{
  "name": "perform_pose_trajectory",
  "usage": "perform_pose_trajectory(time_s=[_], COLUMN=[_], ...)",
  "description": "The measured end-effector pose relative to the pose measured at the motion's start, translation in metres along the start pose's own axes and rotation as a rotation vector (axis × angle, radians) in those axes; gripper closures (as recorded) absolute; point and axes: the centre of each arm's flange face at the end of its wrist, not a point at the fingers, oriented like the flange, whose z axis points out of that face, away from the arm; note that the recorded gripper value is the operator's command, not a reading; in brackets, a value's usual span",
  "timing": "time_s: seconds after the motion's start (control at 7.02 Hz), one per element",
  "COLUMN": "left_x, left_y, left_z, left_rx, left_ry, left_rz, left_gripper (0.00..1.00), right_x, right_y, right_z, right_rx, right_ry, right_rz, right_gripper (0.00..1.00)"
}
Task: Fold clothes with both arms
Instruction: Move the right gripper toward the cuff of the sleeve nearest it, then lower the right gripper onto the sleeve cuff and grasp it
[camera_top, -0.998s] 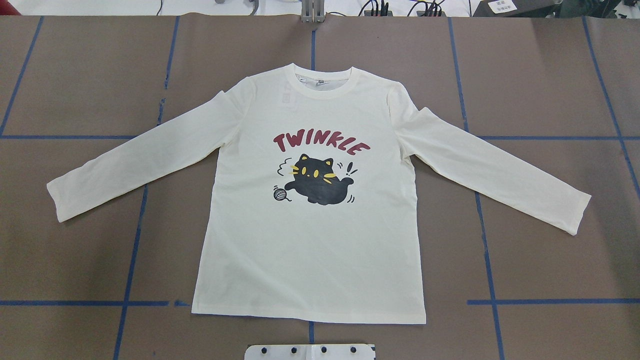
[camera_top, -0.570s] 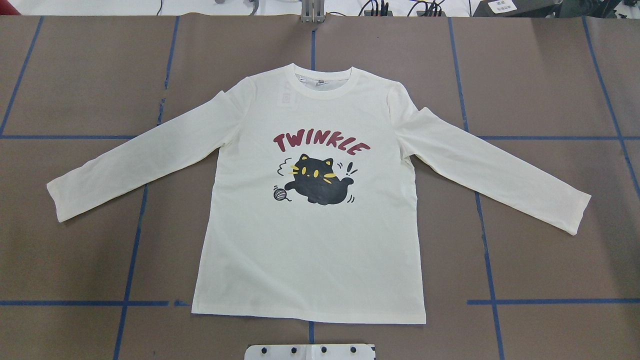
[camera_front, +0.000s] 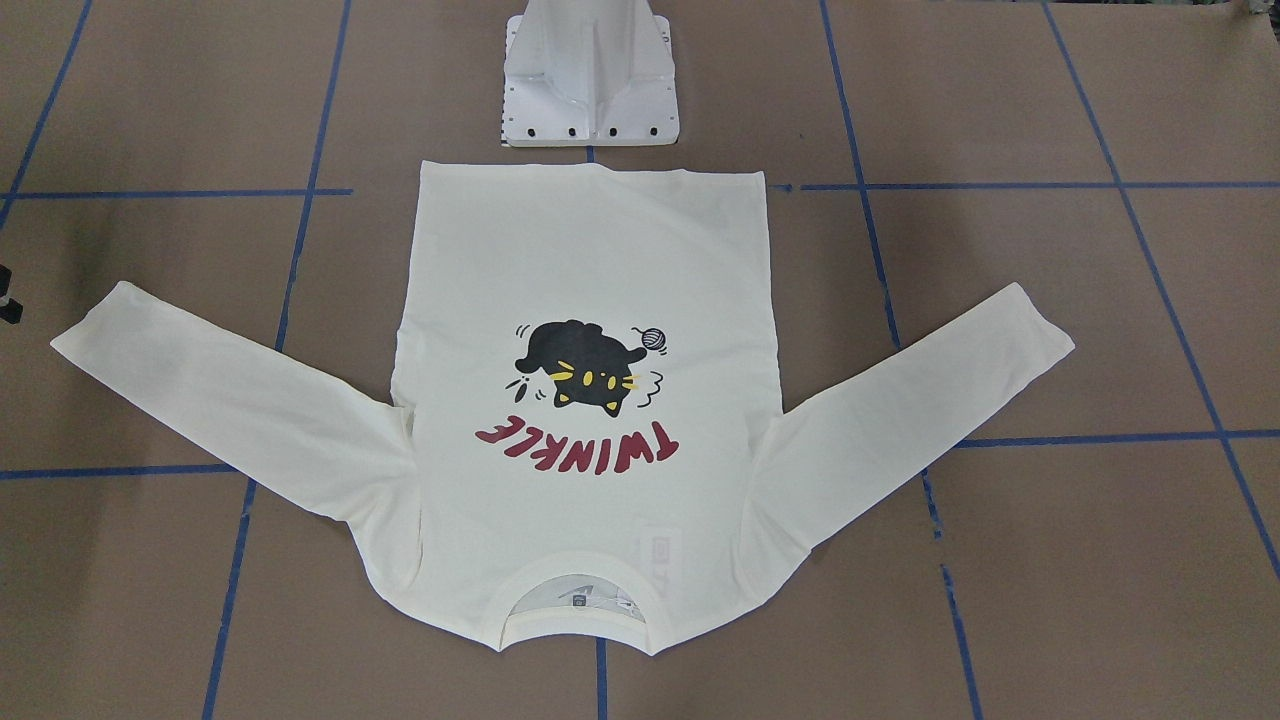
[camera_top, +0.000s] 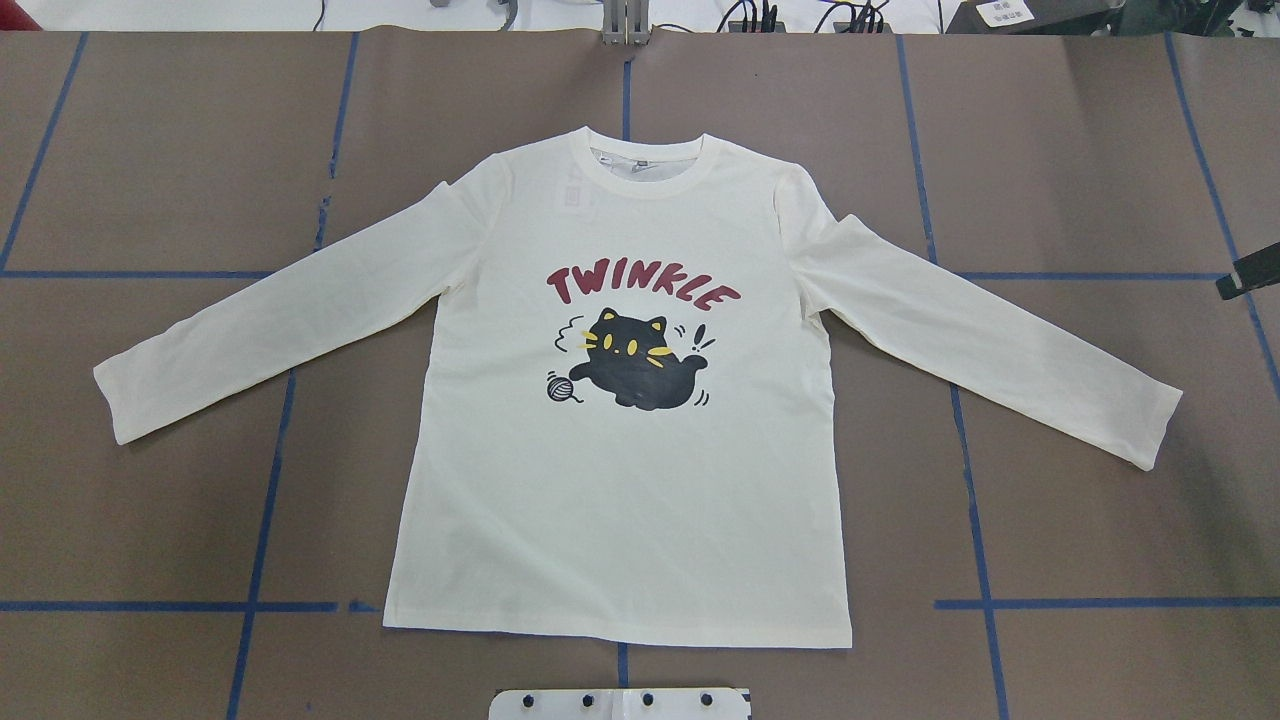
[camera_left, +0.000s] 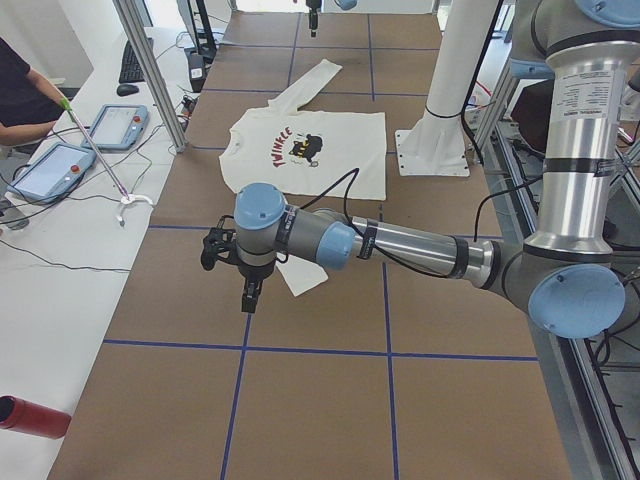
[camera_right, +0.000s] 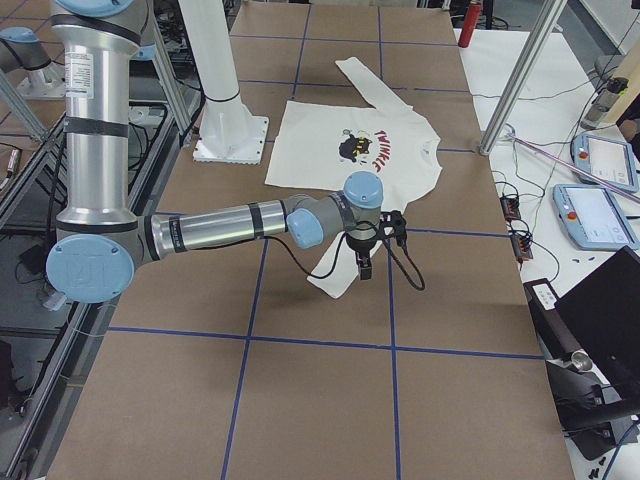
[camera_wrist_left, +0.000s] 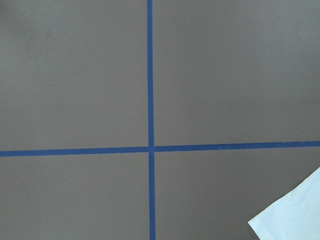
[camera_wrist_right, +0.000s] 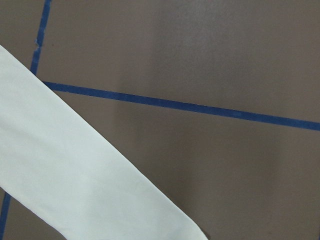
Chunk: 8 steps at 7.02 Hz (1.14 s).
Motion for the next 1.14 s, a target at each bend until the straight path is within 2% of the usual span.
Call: perform_pose_trajectory(time_s=[0.14,0.29,0.43,0.71,1.14], left_x=[0.005,0.007,0.009,0.009,0.010], left_y=[-0.004,-0.006,-0.006,-0.006,-0.004], left_z=[-0.003,-0.005,-0.004,-0.002,-0.003], left_rx=[0.018,0.030,0.038,0.046,0.049], left_ry=[0.006,0.010,0.012,0.014,0.016], left_rz=[0.021,0.036,0.049,0.062,0.066], left_gripper=[0.00,0.00,0.00,0.00,0.00], right_x=[-0.007,-0.016,-0.027,-0.028,-0.002], right_y=[0.020,0.038,0.049,0.062,0.074], right_z=[0.020,0.041,0.060,0.092,0.115], right_rx=[0.032,0.037,0.031,0.016,-0.003], right_ry=[-0.028,-0.051,-0.048,-0.016,0.014], right_rz=[0.042,0.099,0.143,0.176,0.198], right_gripper=[0.00,0.00,0.00,0.00,0.00])
